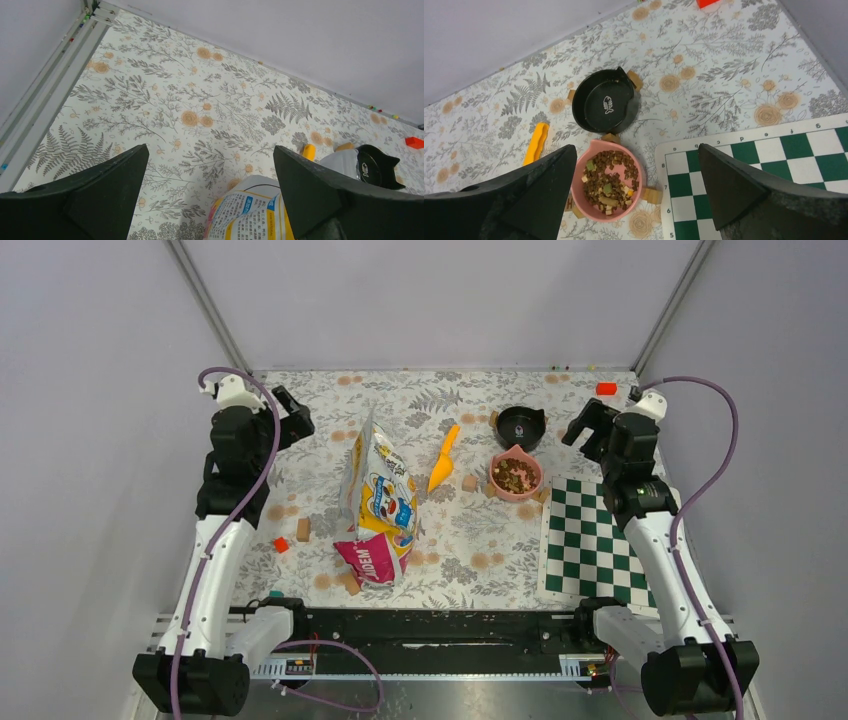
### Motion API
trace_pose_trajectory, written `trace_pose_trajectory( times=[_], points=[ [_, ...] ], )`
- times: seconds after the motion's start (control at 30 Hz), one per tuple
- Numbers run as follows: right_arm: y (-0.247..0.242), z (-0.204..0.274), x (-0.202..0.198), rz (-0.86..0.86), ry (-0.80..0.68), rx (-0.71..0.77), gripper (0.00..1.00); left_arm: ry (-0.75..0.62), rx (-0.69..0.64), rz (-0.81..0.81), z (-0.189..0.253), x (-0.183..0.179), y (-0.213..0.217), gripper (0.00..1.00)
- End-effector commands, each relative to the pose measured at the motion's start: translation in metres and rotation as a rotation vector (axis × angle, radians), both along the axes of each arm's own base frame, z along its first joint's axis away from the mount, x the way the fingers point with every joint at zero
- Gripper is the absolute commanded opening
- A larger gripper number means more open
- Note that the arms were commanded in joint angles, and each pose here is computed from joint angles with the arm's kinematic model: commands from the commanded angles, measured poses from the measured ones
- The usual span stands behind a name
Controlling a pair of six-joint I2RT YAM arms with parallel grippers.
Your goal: Serve the pet food
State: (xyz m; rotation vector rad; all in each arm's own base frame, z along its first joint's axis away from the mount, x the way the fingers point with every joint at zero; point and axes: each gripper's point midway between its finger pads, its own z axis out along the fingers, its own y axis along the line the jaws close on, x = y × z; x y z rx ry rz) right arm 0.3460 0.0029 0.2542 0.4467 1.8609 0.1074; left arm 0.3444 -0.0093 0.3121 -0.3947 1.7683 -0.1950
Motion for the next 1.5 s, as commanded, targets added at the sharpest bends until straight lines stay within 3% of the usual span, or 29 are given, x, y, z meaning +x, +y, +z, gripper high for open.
trace_pose_trajectory(
  times=[0.0,0.2,0.33,0.47,0.63,0.87,1.07,1.27,1.47],
  points=[
    [0.013,0.004,0.001,0.045,0.005,0.065,1.0,-0.084,0.026,-0.104,0.032,-0.006,-0.014,0.99],
    [0.038,0.013,0.004,0.135,-0.005,0.182,1.0,-0.087,0.06,-0.229,0.045,-0.017,-0.031,0.99],
    [0.061,0.016,0.004,0.207,0.005,0.246,1.0,-0.087,-0.011,-0.357,0.058,-0.029,-0.057,0.98],
    [0.095,0.009,-0.002,0.302,0.037,0.201,0.98,-0.068,-0.108,-0.537,0.055,-0.046,-0.092,0.96],
    [0.13,-0.004,-0.008,0.37,0.085,0.161,0.98,0.061,-0.11,-0.645,0.024,-0.051,-0.122,0.9],
    [0.179,-0.028,-0.027,0.474,0.165,0.124,1.0,0.17,-0.158,-0.613,0.01,-0.058,-0.136,0.86],
    [0.208,-0.043,-0.039,0.533,0.222,0.115,0.99,0.2,-0.114,-0.575,0.002,-0.064,-0.154,0.81],
    [0.212,-0.057,-0.043,0.515,0.271,0.06,0.99,0.306,-0.09,-0.372,-0.013,-0.051,-0.145,0.67],
    [0.209,-0.062,-0.049,0.516,0.284,0.051,1.0,0.348,-0.028,-0.345,-0.013,-0.035,-0.145,0.59]
  ],
)
